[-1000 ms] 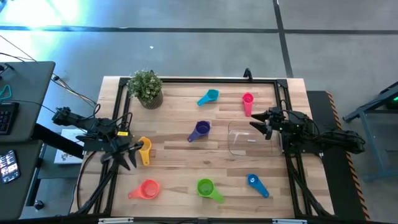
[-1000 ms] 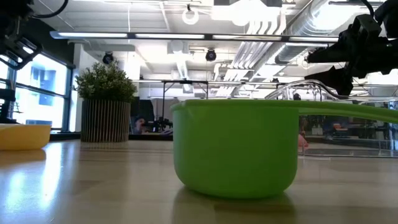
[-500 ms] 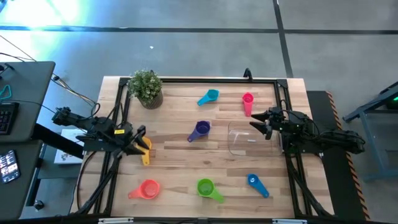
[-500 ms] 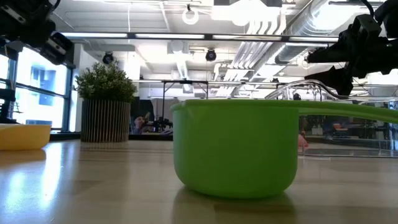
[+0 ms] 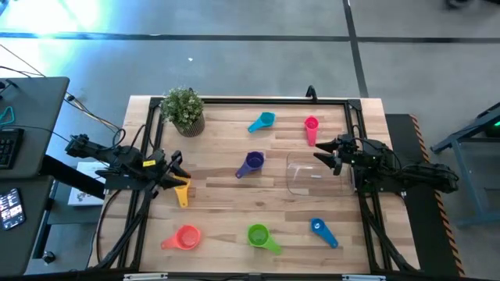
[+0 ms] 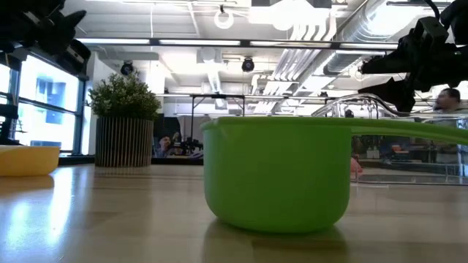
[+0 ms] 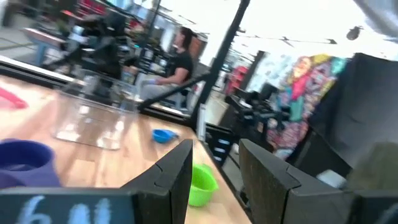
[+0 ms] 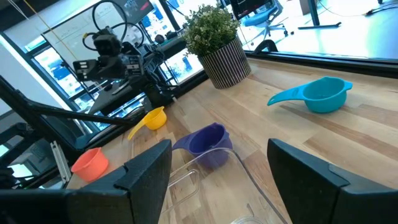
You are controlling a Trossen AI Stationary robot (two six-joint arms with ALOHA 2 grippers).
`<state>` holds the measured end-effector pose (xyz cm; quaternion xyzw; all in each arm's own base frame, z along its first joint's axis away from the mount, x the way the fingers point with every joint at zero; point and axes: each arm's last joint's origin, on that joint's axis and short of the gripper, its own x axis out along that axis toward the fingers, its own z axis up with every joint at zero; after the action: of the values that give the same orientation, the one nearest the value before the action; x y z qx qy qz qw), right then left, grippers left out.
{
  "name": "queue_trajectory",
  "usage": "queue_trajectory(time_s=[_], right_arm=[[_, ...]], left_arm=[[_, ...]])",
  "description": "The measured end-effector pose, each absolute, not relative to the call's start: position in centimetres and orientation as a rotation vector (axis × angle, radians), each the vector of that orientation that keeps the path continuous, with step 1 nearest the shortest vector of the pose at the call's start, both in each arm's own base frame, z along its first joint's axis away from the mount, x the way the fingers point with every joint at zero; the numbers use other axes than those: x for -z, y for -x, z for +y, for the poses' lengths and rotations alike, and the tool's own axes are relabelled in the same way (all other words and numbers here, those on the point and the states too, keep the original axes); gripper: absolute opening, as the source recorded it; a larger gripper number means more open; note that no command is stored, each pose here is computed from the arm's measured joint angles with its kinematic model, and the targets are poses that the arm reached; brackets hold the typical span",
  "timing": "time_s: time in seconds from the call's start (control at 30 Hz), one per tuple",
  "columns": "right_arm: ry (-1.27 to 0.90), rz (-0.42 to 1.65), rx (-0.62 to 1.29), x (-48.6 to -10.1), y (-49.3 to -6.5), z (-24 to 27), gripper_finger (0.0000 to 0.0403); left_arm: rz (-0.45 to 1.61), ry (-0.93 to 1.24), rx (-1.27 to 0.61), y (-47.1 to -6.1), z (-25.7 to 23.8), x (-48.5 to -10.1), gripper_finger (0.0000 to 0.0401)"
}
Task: Nest measuring cups in basket
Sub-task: Move the orange measuring cup to the center of the table
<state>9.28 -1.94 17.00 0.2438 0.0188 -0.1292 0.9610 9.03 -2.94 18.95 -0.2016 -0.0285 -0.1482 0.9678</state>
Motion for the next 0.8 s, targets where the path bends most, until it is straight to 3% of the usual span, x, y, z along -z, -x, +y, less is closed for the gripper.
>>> queue_trajectory(time_s=[0.8], right_arm=[[-0.494, 0.038, 0.262, -17.0, -9.3, -1.9, 0.0257]], left_arm=[[-0.159, 0.421, 0.275, -9.0, -2.8, -20.9, 0.0122]])
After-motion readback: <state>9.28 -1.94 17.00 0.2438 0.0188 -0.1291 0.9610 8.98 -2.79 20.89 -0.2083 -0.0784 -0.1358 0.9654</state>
